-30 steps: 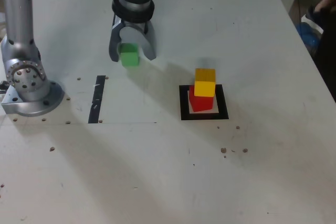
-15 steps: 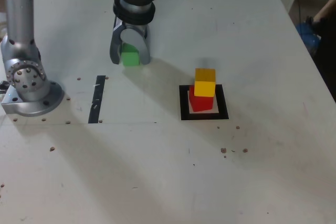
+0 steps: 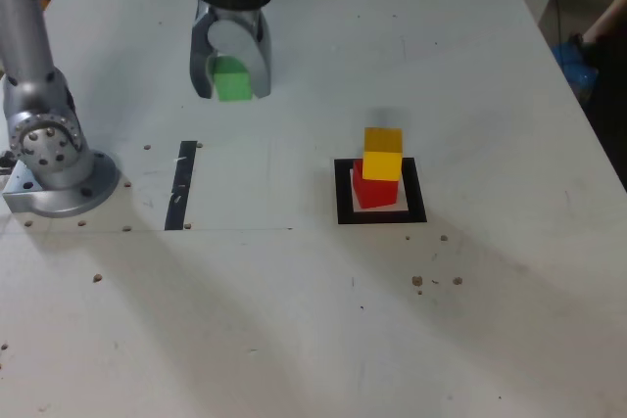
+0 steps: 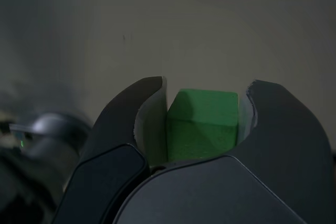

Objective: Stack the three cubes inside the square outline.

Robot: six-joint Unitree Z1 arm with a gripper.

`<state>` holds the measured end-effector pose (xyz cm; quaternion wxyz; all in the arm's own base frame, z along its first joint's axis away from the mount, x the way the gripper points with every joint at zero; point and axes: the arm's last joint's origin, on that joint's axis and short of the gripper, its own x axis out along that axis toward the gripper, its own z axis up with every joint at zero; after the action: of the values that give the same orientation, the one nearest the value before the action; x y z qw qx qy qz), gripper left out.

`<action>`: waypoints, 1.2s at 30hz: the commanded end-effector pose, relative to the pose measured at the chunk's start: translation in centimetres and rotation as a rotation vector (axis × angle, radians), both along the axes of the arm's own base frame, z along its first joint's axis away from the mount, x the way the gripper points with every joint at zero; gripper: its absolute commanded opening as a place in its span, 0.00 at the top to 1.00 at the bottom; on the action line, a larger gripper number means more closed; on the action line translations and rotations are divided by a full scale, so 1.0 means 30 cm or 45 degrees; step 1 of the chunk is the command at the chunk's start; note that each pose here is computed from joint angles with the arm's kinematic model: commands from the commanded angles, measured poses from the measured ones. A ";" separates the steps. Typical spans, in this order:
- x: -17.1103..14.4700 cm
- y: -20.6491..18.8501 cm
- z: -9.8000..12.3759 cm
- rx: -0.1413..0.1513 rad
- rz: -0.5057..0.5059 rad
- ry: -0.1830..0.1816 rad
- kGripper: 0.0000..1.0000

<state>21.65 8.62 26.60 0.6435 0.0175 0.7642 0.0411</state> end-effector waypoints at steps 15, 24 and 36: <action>0.261 -0.448 0.364 0.082 -0.322 -0.192 0.86; 0.397 -0.550 0.331 0.062 -0.401 -0.183 0.86; 0.495 -0.530 0.217 0.081 -0.401 -0.075 0.85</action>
<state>36.05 -7.52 33.68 0.6704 0.1555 0.7246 -0.0369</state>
